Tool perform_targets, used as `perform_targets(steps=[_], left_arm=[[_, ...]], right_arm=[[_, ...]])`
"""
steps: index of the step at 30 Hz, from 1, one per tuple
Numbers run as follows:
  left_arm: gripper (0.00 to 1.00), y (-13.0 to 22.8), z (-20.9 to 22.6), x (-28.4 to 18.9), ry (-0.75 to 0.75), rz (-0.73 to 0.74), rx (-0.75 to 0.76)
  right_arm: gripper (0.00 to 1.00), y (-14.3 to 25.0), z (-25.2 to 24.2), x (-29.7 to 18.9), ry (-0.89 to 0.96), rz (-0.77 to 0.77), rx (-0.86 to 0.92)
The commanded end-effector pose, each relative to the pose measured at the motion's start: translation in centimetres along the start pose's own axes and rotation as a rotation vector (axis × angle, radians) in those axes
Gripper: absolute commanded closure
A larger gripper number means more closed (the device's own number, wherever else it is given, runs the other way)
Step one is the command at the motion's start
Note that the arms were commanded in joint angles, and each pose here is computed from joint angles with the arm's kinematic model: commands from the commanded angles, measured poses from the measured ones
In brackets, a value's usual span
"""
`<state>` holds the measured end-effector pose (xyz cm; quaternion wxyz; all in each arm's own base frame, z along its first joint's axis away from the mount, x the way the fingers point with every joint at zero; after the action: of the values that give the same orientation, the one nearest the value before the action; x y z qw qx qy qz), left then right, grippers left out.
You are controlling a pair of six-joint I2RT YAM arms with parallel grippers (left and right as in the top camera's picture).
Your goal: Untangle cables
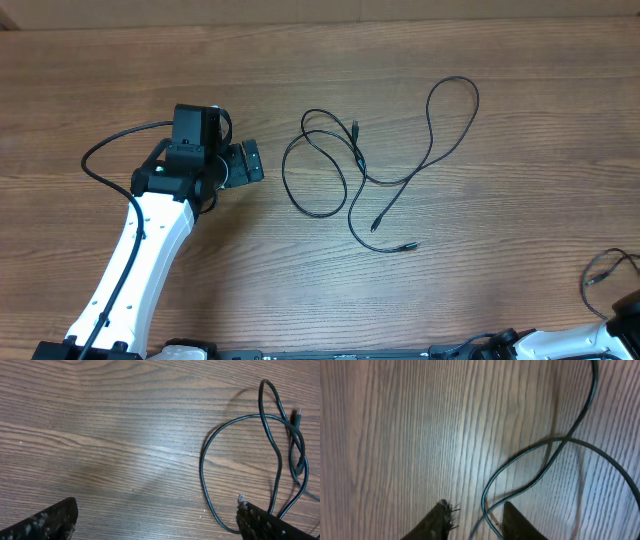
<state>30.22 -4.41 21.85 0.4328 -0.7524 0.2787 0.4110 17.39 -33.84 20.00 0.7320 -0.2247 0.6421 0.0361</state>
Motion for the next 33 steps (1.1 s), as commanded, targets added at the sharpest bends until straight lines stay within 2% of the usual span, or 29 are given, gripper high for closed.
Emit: perform_targets(steps=[1, 7, 10, 17, 24, 25, 26, 27, 28, 33], left_arm=[[0.00, -0.2, -0.1, 0.0, 0.005, -0.003, 0.016], [0.00, -0.2, -0.1, 0.0, 0.005, -0.003, 0.016], [0.00, -0.2, -0.1, 0.0, 0.005, -0.003, 0.016], [0.00, -0.2, -0.1, 0.0, 0.005, -0.003, 0.016], [0.00, -0.2, -0.1, 0.0, 0.005, -0.003, 0.016], [0.00, -0.2, -0.1, 0.0, 0.005, -0.003, 0.016], [0.00, -0.2, -0.1, 0.0, 0.005, -0.003, 0.016], [0.00, -0.2, -0.1, 0.0, 0.005, -0.003, 0.016], [0.00, -0.2, -0.1, 0.0, 0.005, -0.003, 0.016], [0.00, -0.2, -0.1, 0.0, 0.005, -0.003, 0.016]], right_arm=[[0.64, 0.0, 0.2, -0.1, -0.045, -0.005, 0.009], [0.59, -0.6, 2.9, -1.0, -0.358, -0.042, -0.130], [0.58, -0.4, 4.4, -1.9, -0.457, -0.051, -0.204], [0.51, 1.3, 9.2, -2.8, -0.483, -0.023, -0.366], [0.46, 4.7, 15.3, -2.9, -0.460, 0.048, -0.548], [0.41, 5.2, 16.3, -3.0, -0.470, 0.051, -0.576], [0.25, 5.8, 17.3, -3.1, -0.480, 0.051, -0.607], [0.04, 6.3, 18.3, -3.2, -0.491, 0.048, -0.637], [0.00, 6.7, 19.1, -3.3, -0.500, 0.043, -0.660], [0.00, 8.4, 22.8, -3.7, -0.550, 0.002, -0.766]])
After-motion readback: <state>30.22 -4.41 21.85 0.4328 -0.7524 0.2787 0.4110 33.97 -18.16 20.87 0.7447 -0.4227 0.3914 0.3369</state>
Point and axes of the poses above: each gripper's point midway between its finger pads, its own x axis out along the fingers, its own z axis along the line the jaws close on, y = z × x, the point moved 9 cm from there along -x, back along the fingers, and after that the axes turned 15 degrees about -x, right-handed, at the moved point
